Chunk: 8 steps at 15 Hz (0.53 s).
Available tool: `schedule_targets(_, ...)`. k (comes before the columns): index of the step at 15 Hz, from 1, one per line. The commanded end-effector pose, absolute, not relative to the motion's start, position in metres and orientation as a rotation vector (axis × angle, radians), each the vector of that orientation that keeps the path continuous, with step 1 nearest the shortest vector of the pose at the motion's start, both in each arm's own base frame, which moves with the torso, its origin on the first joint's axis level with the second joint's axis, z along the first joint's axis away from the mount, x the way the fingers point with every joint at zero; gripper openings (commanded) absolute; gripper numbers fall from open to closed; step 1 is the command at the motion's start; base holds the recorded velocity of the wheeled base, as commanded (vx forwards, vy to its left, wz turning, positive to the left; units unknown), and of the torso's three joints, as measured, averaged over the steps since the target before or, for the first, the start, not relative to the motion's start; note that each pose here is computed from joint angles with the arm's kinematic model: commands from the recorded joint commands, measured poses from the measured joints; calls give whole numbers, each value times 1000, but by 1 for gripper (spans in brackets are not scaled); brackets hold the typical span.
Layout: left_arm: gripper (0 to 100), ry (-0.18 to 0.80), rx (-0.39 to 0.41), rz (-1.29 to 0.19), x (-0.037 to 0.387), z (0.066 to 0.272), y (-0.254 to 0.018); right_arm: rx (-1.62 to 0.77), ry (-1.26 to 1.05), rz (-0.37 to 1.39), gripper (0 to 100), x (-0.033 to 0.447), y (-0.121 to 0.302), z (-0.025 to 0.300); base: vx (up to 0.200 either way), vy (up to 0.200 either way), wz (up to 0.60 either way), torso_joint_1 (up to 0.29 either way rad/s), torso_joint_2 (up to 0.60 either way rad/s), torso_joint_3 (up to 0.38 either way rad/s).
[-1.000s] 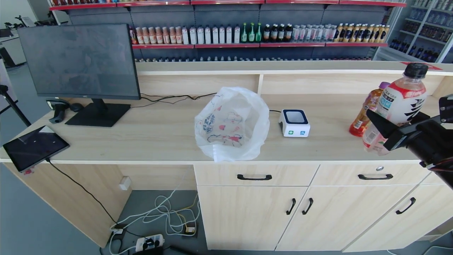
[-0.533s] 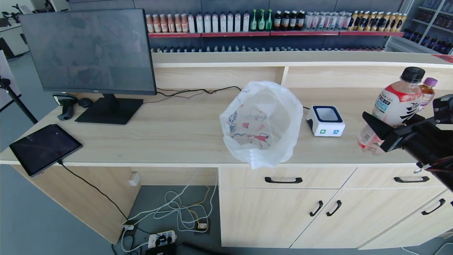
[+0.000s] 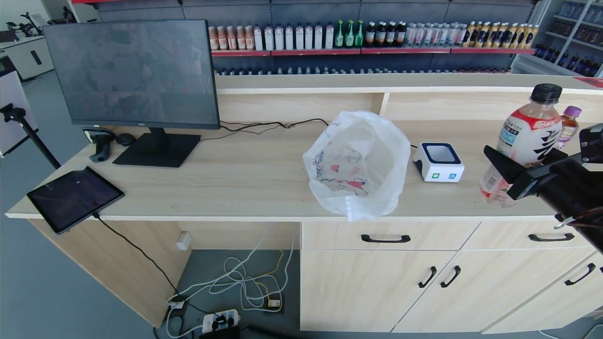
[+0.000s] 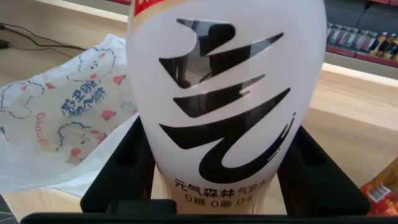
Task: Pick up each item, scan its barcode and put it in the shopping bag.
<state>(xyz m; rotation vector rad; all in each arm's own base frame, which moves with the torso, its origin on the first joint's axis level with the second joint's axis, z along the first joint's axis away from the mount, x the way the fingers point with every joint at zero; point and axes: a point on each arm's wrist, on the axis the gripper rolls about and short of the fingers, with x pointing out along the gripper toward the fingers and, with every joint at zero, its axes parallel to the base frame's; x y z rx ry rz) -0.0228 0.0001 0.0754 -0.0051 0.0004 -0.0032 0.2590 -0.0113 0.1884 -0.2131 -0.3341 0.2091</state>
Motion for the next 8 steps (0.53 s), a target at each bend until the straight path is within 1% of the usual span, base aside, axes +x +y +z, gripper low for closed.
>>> schedule_targets(1, 100, 0, -6, -3, -23, 75, 0, -211, -325, 213, 0, 261, -10, 185, 0, 0, 0, 0, 0, 0)
schedule_targets(6, 100, 0, -8, -3, -23, 75, 0, -211, -319, 215, 0, 261, -10, 184, 200, 0, 0, 1, 2, 2)
schedule_targets(8, 100, 0, -8, -3, -23, 75, 0, -211, -319, 218, 0, 260, -10, 184, 0, 0, 0, 0, 0, 0)
